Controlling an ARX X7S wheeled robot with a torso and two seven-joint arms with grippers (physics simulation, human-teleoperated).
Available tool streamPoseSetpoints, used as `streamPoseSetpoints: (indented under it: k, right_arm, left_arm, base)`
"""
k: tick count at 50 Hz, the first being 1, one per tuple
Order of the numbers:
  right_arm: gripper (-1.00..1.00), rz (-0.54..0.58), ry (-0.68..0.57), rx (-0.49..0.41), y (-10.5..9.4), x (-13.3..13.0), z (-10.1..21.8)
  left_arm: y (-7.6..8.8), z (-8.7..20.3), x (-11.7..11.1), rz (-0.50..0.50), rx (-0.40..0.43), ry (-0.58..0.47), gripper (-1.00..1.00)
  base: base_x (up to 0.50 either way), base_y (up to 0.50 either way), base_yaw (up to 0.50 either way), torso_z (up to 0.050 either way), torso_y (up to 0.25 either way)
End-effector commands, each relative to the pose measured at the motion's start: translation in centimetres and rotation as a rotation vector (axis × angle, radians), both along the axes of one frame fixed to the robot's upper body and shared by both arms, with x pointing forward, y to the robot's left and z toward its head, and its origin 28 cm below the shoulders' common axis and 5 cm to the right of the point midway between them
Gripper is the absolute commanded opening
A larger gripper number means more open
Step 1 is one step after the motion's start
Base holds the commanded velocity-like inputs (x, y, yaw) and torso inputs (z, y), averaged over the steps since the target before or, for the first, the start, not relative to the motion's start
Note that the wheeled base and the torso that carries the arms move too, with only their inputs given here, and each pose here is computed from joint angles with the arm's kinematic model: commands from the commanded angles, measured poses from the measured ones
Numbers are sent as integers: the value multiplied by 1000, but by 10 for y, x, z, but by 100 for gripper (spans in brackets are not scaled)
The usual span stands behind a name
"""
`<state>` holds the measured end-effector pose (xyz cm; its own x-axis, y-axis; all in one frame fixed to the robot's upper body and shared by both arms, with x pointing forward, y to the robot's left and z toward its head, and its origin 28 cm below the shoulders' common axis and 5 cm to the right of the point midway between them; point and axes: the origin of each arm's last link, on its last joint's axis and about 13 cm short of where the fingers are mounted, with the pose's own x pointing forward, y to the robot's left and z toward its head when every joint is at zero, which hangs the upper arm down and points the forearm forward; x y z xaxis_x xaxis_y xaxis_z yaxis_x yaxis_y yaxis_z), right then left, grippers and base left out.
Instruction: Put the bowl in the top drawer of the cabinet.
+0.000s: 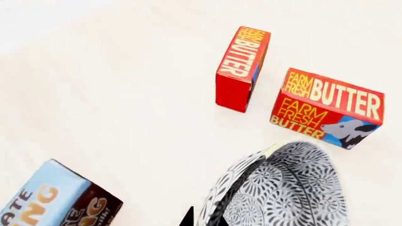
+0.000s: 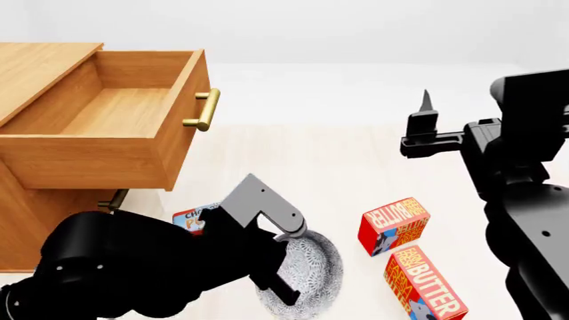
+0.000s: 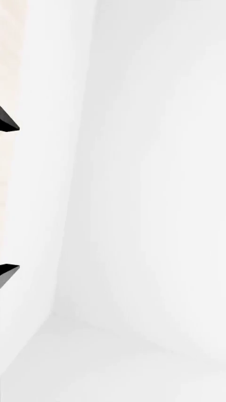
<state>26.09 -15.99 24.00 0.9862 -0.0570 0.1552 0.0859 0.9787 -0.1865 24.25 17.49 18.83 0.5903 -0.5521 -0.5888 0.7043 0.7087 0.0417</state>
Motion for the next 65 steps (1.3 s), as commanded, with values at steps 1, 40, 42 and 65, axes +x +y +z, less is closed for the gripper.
streamPoseSetpoints:
  k: [1, 40, 42, 65]
  right_arm:
    - [100, -3, -9, 11, -2, -3, 2]
    - [100, -17, -42, 27, -8, -12, 11]
    - [100, -19, -41, 29, -9, -12, 10]
    - [100, -23, -36, 28, -8, -10, 8]
  left_arm:
    - [-9, 41, 12, 0, -26, -115, -100]
    - [-3, 235, 56, 303, -272, -499, -100]
    - [0, 244, 60, 347, -304, -511, -100]
    - [53, 264, 103, 694, -413, -531, -100]
  base:
    - [0, 0, 0, 0, 0]
    - [0, 0, 0, 0, 0]
    - [0, 0, 0, 0, 0]
    - [0, 0, 0, 0, 0]
